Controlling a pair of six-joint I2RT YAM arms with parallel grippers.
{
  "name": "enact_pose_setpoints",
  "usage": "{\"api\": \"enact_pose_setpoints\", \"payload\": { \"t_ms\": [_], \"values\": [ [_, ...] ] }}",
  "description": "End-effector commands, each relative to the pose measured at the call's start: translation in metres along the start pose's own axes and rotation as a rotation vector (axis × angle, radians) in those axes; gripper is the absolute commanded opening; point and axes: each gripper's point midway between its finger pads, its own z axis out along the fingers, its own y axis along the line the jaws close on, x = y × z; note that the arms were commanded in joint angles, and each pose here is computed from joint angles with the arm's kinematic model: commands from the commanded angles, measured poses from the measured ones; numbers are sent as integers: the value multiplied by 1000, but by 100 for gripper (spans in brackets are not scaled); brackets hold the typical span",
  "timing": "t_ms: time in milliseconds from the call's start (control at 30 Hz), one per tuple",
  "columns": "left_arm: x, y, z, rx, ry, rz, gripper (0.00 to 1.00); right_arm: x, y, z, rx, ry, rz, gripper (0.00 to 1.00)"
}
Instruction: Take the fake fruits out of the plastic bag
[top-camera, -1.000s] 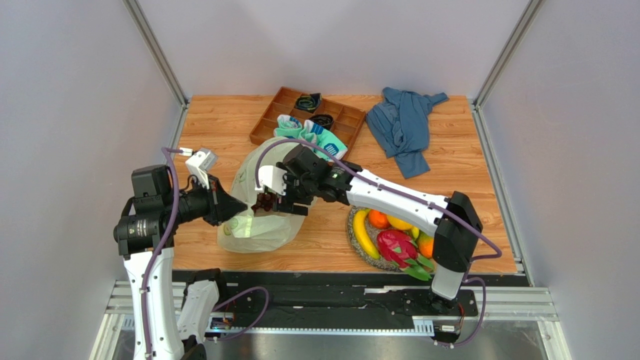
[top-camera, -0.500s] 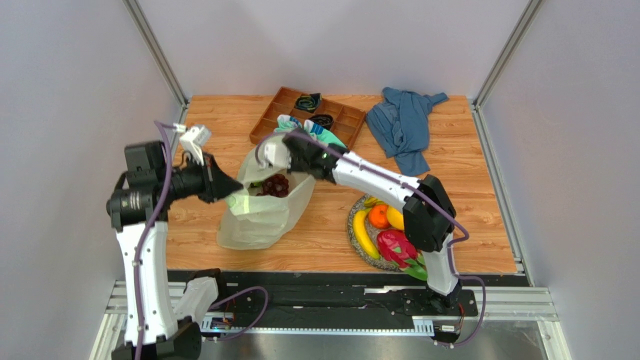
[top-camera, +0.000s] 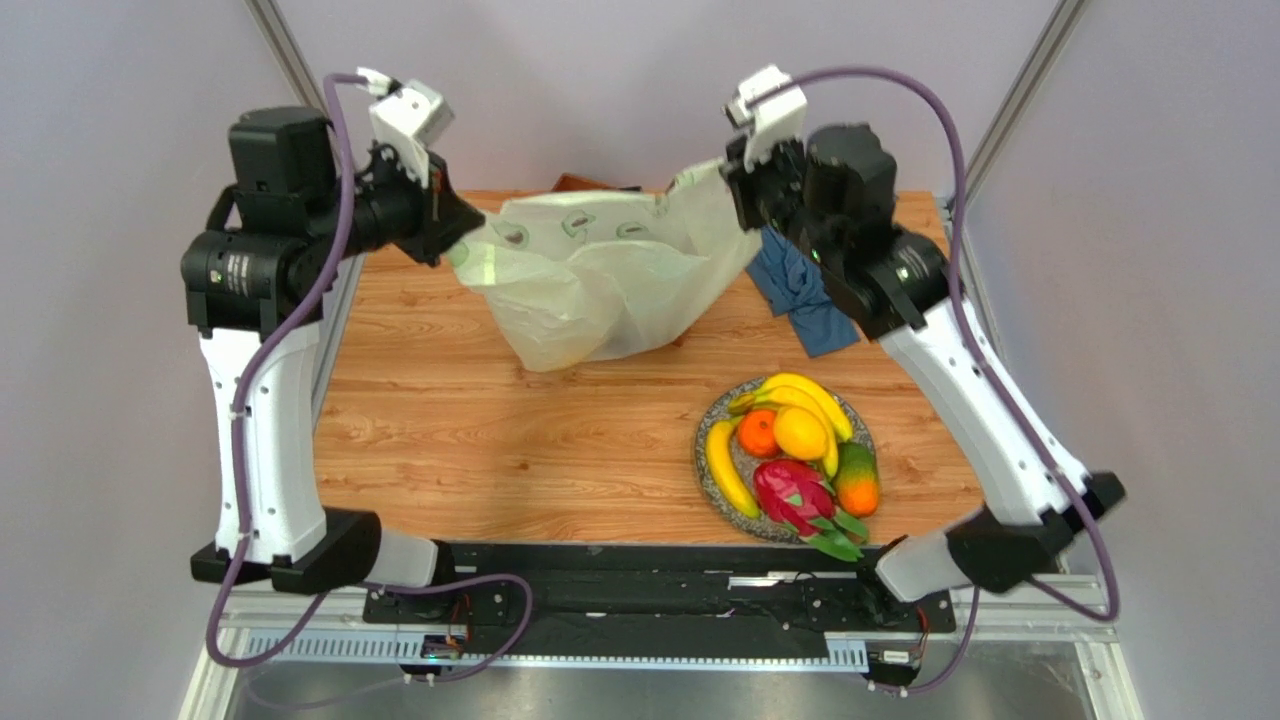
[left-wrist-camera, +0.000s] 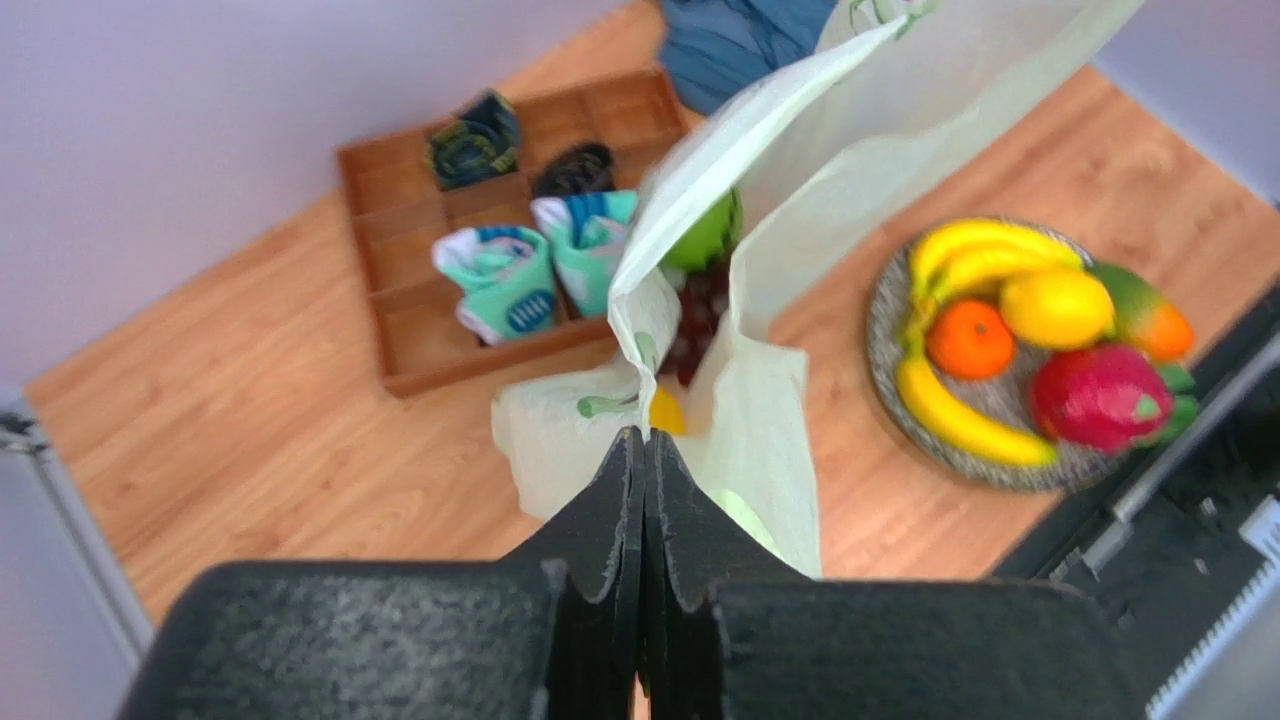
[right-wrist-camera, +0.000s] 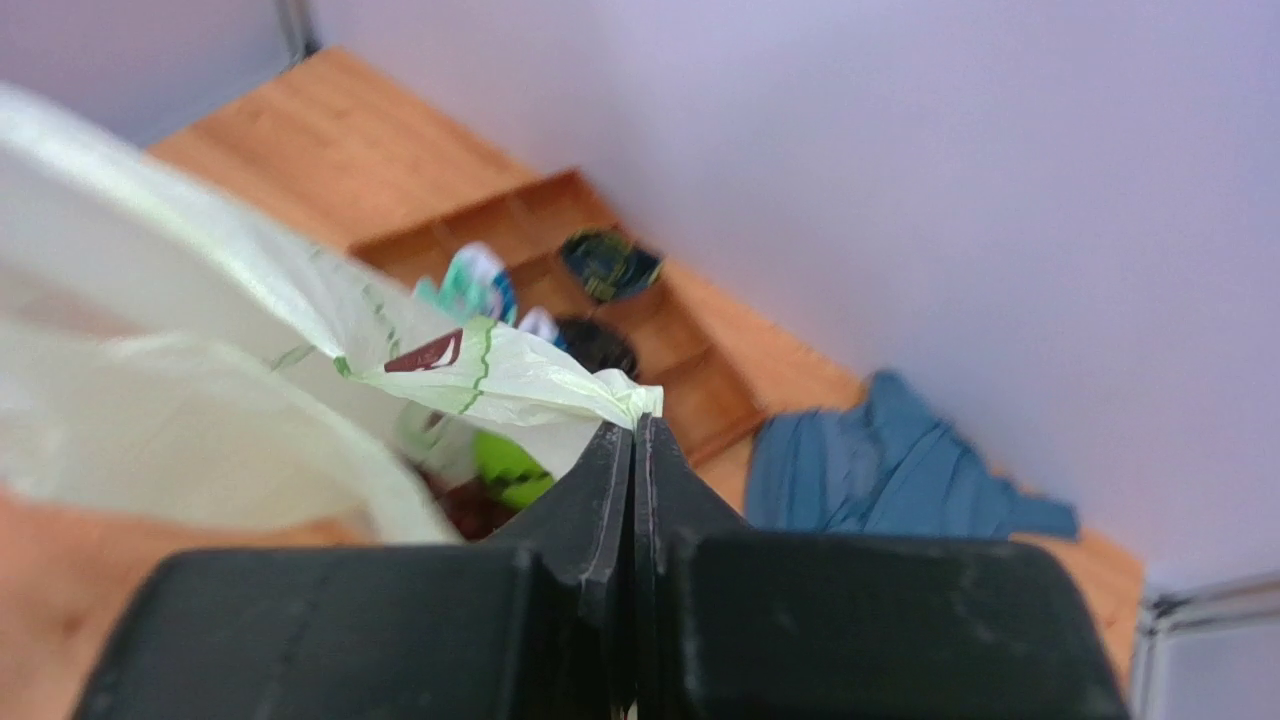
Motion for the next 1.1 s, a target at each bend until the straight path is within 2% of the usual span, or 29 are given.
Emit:
{"api": "enact_pose_setpoints", "payload": {
  "t_ms": [0, 33, 67, 100, 133, 167, 200, 233, 300, 333, 367, 433, 500, 533, 600, 667, 767, 800, 1067],
  "values": [
    [122, -37, -15, 124, 371, -95, 0, 85, 53, -41, -185, 192, 148, 0],
    [139, -45, -20, 145, 404, -112, 0, 128, 67, -48, -218, 293, 172, 0],
    [172, -56, -22, 183, 486, -154, 0, 143, 75, -57, -241, 332, 205, 0],
    [187, -68, -35, 202, 521, -167, 0, 158, 87, -72, -302, 367, 222, 0],
    [200, -74, -37, 225, 554, -176, 0, 192, 97, -82, -330, 452, 230, 0],
    [208, -72, -42, 182, 551, -153, 0, 207, 104, -90, -352, 497, 240, 0],
    [205, -72, -42, 169, 519, -146, 0, 212, 113, -101, -410, 515, 250, 21],
    [205, -75, -43, 184, 512, -138, 0, 213, 117, -105, -438, 521, 246, 35],
    [205, -86, -38, 260, 512, -177, 0, 187, 118, -102, -477, 453, 240, 56],
    [203, -86, -36, 257, 512, -199, 0, 170, 117, -98, -483, 411, 232, 63],
    [203, -88, -33, 283, 518, -214, 0, 135, 118, -96, -500, 324, 211, 64],
    [203, -88, -28, 283, 524, -249, 0, 100, 120, -87, -490, 210, 131, 66],
    [202, -90, -23, 301, 522, -283, 0, 65, 145, -89, -573, 72, 47, 78],
    [200, -93, -21, 326, 517, -299, 0, 59, 168, -95, -635, 39, 11, 81],
    [197, -96, -21, 341, 510, -315, 0, 61, 197, -92, -718, 11, -61, 79],
    [195, -97, -20, 342, 508, -324, 0, 76, 230, -87, -814, 58, -64, 72],
    [192, -99, -21, 348, 494, -330, 0, 94, 259, -73, -873, 115, -29, 52],
    [192, -100, -22, 350, 490, -330, 0, 98, 265, -70, -878, 122, -27, 49],
    [191, -100, -25, 340, 473, -320, 0, 107, 286, -37, -865, 161, -6, 35]
  ]
}}
